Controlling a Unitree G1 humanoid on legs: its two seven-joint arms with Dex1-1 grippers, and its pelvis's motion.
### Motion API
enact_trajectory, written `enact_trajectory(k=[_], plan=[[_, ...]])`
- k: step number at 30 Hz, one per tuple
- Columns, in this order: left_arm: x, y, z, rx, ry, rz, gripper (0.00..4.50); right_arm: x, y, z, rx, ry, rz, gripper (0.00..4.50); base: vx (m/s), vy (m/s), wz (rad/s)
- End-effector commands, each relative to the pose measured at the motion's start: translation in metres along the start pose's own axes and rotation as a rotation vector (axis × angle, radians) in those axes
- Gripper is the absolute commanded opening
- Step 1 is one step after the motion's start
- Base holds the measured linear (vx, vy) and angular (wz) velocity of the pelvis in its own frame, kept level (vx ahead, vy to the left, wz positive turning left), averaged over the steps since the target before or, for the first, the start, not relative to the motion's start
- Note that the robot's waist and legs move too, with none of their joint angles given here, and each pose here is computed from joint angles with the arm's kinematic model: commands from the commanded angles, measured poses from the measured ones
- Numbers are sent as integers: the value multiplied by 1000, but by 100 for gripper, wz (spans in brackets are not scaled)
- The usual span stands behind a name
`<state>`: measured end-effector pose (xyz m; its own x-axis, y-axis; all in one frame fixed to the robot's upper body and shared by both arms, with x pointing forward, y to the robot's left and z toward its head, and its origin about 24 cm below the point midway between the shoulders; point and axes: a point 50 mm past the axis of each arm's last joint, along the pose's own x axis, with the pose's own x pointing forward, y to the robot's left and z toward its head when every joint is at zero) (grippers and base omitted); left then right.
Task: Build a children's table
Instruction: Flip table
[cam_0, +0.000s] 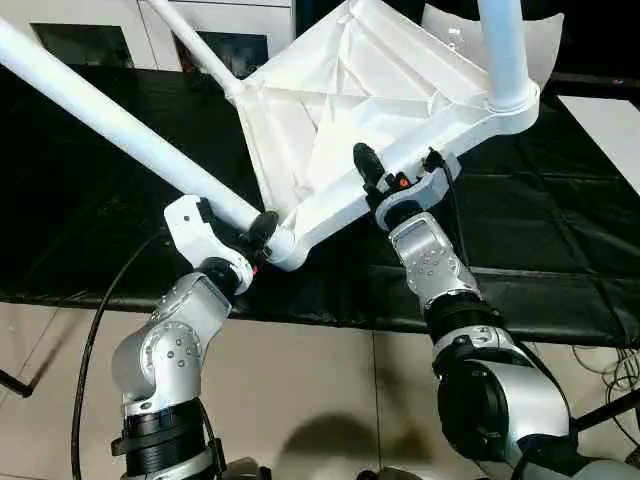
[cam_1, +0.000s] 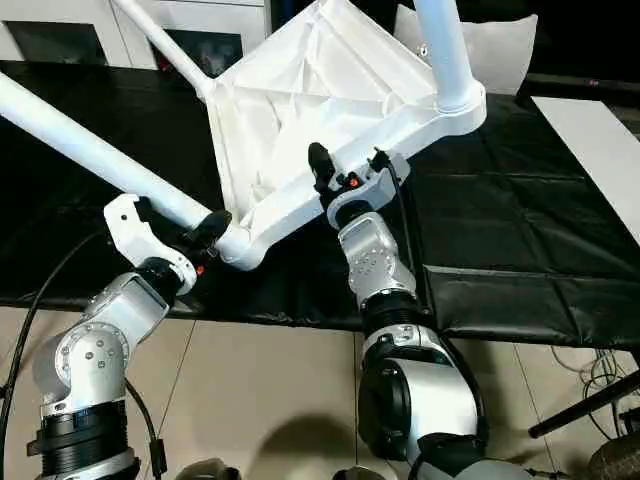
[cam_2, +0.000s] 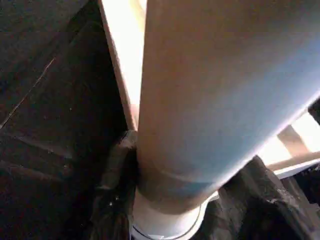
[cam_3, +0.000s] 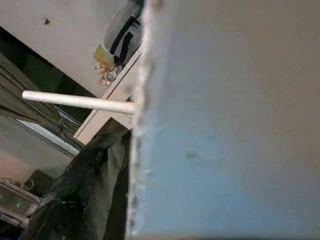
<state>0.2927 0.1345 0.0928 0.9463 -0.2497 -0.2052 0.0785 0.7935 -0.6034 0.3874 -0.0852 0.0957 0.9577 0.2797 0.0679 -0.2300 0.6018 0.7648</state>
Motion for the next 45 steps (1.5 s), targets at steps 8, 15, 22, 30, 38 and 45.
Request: enact_trajectory(k=[8, 15, 22, 30, 38, 45], plan=[[-1, -25, -28, -100, 118, -173, 201, 8, 11, 13, -22, -54, 29, 263, 0, 0, 0], [0, -19, -26, -15, 107, -120, 201, 9, 13, 15, -36, -70, 28, 210, 0, 0, 0], [-11, -16, -24, 37, 127, -213, 277, 10, 11, 37, -105, -152, -19, 204, 0, 0, 0], [-33, 2, -30, 128, 181, -221, 330, 7, 2, 84, -271, -291, -114, 204, 0, 0, 0], [-45, -5, -14, 387, 114, -324, 384, 4, 7, 116, -558, -297, -107, 203, 0, 0, 0], [-46, -24, 4, 525, 83, -383, 403, 2, 6, 136, -703, -286, -168, 201, 0, 0, 0]])
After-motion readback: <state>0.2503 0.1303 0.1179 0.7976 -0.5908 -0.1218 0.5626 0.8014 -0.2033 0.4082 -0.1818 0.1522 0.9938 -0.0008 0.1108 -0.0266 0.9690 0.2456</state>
